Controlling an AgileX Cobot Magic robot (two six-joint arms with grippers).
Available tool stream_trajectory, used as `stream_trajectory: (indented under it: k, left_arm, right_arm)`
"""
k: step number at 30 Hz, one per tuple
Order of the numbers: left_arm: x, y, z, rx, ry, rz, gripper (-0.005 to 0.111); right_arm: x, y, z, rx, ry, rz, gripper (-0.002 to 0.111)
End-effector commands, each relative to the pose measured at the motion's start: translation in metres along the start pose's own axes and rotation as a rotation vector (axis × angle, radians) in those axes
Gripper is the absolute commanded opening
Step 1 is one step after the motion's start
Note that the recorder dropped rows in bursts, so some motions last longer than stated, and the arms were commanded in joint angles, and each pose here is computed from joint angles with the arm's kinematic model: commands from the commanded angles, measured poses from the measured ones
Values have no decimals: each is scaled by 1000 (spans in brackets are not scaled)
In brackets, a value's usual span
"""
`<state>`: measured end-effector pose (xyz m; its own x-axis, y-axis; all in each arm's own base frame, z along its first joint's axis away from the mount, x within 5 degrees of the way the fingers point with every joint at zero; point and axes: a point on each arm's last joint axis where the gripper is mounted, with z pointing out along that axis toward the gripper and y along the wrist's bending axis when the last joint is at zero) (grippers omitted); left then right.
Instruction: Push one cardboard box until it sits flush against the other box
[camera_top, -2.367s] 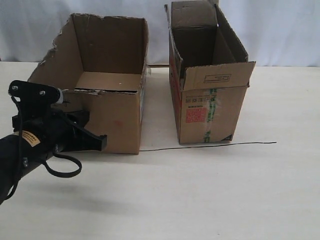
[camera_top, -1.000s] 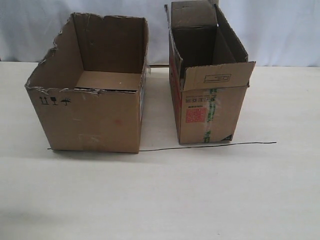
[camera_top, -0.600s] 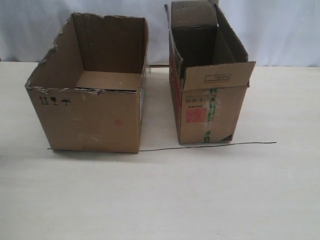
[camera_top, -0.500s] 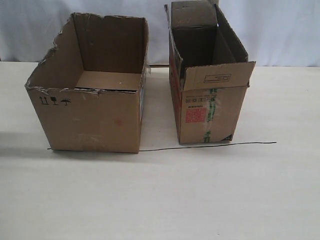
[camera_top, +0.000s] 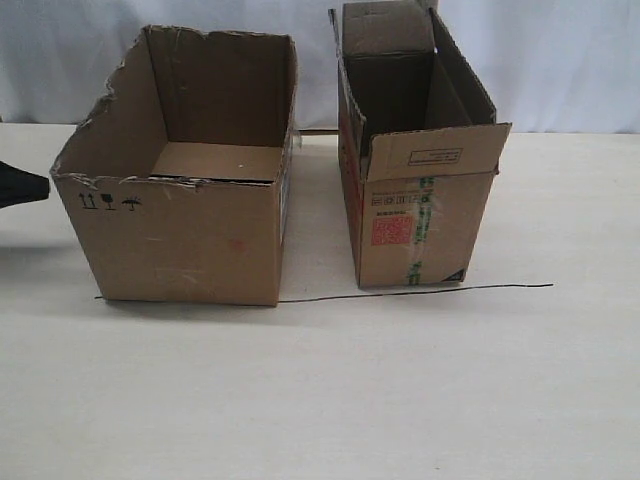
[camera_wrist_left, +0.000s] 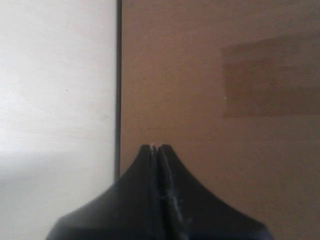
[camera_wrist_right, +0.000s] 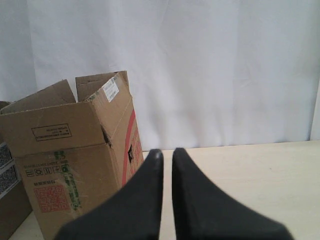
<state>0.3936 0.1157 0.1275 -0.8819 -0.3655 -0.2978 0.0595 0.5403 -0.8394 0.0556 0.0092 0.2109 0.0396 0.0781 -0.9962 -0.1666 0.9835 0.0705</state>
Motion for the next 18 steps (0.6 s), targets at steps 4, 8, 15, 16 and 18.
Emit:
stream_trajectory:
  k: [4, 8, 15, 16, 18]
  left_arm:
    - [-5, 5, 15, 85, -69, -25, 0]
    - [-4, -2, 28, 93, -36, 1, 0]
    - [0, -21, 55, 135, -1, 31, 0]
    - [0, -23, 58, 141, 2, 32, 0]
    - [2, -27, 64, 147, 14, 37, 0]
  right_arm:
    - [1, 0, 0, 0, -4, -2, 5]
    - [1, 0, 0, 0, -4, -2, 5]
    - [1, 0, 0, 0, -4, -2, 5]
    - [1, 0, 0, 0, -4, -2, 5]
    - [1, 0, 0, 0, -4, -2, 5]
